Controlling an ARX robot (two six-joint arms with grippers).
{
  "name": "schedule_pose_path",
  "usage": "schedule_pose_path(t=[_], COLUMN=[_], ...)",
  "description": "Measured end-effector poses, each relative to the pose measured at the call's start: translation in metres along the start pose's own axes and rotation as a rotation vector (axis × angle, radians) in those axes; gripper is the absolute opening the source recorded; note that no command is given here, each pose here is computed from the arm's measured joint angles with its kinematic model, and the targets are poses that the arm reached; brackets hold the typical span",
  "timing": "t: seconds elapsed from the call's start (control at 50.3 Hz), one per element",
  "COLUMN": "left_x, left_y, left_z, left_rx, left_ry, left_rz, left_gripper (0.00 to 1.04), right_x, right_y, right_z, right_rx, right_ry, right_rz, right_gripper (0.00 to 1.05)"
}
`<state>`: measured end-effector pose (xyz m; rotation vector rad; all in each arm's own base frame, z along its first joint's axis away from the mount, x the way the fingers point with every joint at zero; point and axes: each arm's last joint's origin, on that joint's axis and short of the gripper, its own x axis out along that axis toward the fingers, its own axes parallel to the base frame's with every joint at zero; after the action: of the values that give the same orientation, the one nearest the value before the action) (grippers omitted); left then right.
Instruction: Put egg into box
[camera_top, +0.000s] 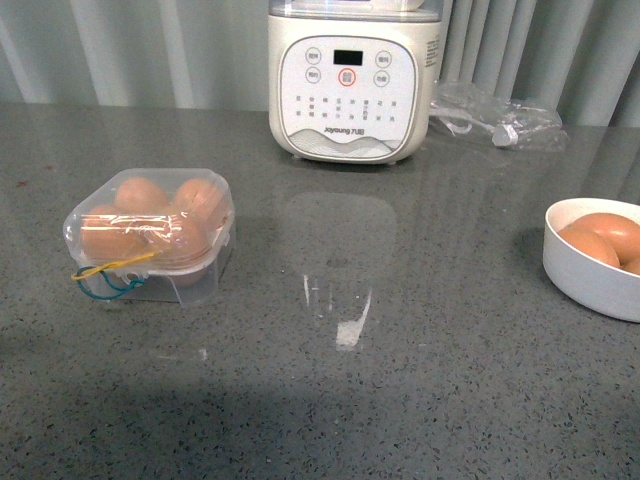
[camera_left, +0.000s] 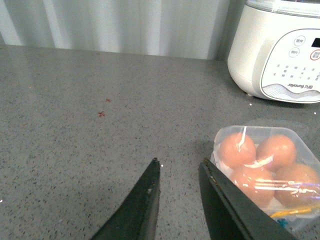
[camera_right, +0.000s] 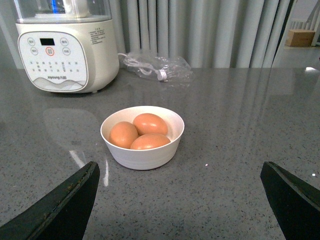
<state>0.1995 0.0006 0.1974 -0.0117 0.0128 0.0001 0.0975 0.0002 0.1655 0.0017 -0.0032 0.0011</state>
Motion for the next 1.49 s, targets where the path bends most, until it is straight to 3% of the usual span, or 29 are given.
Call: schedule_pose_path(t=[0.099, 0.119, 0.596, 1.491], left_x=[-0.014, -0.017, -0.058, -0.085], left_y=[0.0, 0.0, 0.0, 0.0], left_z=[-0.006, -0.006, -0.028, -0.022], left_rx=[0.003, 0.001, 0.007, 0.007], left_ry=[-0.011, -0.012, -0.02, -0.045], left_rz=[0.001, 0.001, 0.002, 0.002], left_gripper=[0.04, 0.04, 0.04, 0.04], right_x=[0.0, 0.0, 0.0, 0.0], right_y=[0.0, 0.0, 0.0, 0.0], right_z=[0.0, 0.0, 0.0, 0.0], right_rx=[0.0, 0.0, 0.0, 0.0], right_ry=[0.0, 0.0, 0.0, 0.0], right_rz=[-0.001, -0.001, -0.001, 0.0], right_gripper=[0.98, 0.98, 0.98, 0.98])
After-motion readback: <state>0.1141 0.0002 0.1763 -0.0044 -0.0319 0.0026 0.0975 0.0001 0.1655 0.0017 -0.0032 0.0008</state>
